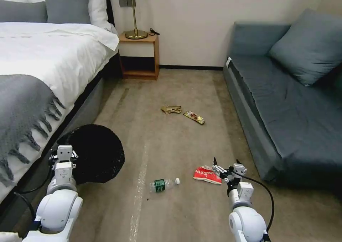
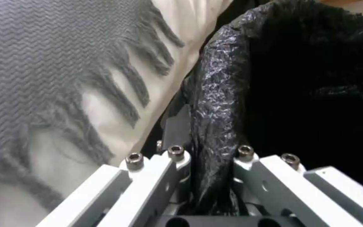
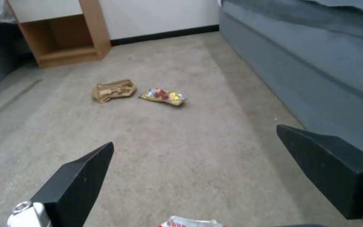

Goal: Pick up the trash bin, then pick up the garbage on the floor and place it into the trash bin.

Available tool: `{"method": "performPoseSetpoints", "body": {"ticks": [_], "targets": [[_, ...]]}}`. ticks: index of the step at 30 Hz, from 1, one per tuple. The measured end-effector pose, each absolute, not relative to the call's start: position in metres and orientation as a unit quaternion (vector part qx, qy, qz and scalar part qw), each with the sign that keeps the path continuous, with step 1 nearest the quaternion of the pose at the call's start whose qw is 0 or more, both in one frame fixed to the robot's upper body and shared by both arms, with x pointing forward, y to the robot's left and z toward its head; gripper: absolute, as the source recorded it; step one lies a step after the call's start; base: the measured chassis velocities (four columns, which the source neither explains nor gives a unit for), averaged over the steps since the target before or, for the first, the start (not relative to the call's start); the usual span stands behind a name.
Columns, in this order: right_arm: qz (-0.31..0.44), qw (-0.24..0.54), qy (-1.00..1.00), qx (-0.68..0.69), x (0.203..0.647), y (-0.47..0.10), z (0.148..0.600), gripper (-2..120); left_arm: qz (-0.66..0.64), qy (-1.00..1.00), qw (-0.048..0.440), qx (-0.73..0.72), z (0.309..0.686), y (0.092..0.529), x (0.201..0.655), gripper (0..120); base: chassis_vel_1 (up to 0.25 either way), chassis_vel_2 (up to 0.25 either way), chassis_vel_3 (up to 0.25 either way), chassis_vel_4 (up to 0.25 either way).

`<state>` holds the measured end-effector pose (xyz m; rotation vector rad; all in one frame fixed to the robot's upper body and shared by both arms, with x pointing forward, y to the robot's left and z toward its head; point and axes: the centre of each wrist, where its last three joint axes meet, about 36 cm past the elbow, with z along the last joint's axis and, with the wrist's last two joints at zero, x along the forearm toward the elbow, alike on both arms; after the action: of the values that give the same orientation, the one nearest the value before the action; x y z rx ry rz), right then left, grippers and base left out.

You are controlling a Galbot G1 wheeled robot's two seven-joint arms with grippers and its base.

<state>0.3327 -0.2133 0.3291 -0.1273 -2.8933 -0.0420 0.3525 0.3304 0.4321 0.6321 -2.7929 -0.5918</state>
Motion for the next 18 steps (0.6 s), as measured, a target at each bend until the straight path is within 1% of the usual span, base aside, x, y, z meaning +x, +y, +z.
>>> {"method": "performPoseSetpoints", "body": {"ticks": [9,18], "targets": [[-0.014,0.126,-0.991,-0.041,0.336,-0.21,0.325,100,-0.196,-0.95,0.106,0.219,0.426,0.332,0.354,5,-0.107,0.103,0.1,-0.11],[-0.019,0.132,-0.991,-0.026,0.339,-0.208,0.324,100,-0.191,-0.951,0.109,0.218,0.422,0.332,0.353,5,-0.081,0.083,0.085,-0.071]]}}
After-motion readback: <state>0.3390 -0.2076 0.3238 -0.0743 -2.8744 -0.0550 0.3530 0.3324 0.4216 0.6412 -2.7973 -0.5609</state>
